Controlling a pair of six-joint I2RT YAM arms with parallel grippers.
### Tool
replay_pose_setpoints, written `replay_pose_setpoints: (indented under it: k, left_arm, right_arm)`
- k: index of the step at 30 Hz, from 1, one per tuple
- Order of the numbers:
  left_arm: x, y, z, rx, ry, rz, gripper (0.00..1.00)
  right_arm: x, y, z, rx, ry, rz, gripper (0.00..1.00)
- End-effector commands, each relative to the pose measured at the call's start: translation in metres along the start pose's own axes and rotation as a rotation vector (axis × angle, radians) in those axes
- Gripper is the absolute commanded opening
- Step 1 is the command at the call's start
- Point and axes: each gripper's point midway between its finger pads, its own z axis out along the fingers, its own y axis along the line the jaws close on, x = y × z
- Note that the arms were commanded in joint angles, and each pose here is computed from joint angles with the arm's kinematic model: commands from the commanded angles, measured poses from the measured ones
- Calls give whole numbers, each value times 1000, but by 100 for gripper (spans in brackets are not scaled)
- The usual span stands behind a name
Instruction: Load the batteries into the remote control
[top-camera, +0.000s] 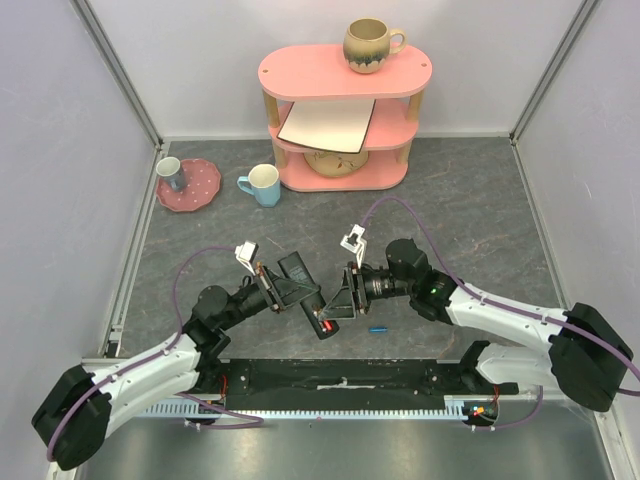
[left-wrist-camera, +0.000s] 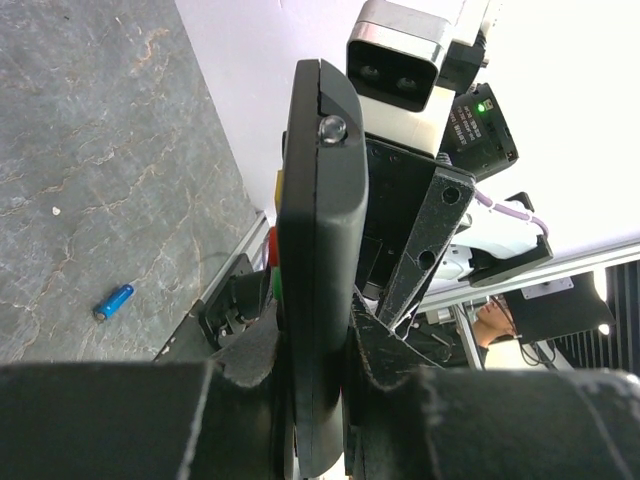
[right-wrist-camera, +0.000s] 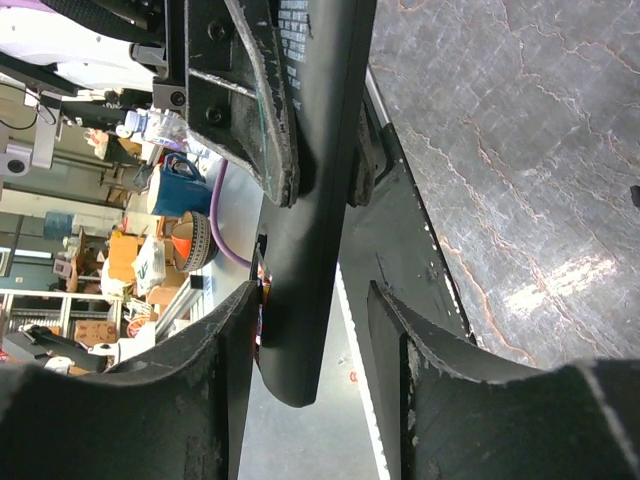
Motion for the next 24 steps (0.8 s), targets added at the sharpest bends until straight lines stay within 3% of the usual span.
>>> replay_pose_setpoints:
  k: [1, 7, 13, 19, 22, 24]
  left_arm:
    - [-9, -25, 2, 71, -32, 28, 2]
    - [-10, -25, 3, 73, -38, 31, 2]
    - [-11, -23, 2, 65, -41, 37, 2]
    - [-10, -14, -3, 27, -55, 58, 2]
    - [-11, -6, -8, -11, -67, 81, 2]
    - [-16, -2, -12, -40, -102, 98, 2]
  right_arm:
    - [-8, 7, 2, -14, -11, -38, 52]
    - [0, -1, 8, 1, 28, -17, 42]
    - [-16, 9, 5, 0, -17, -44, 60]
    - [-70, 26, -23, 41, -144, -129, 74]
    - [-96, 17, -51, 150, -224, -178, 77]
    - [-105, -16, -68, 316, -277, -181, 76]
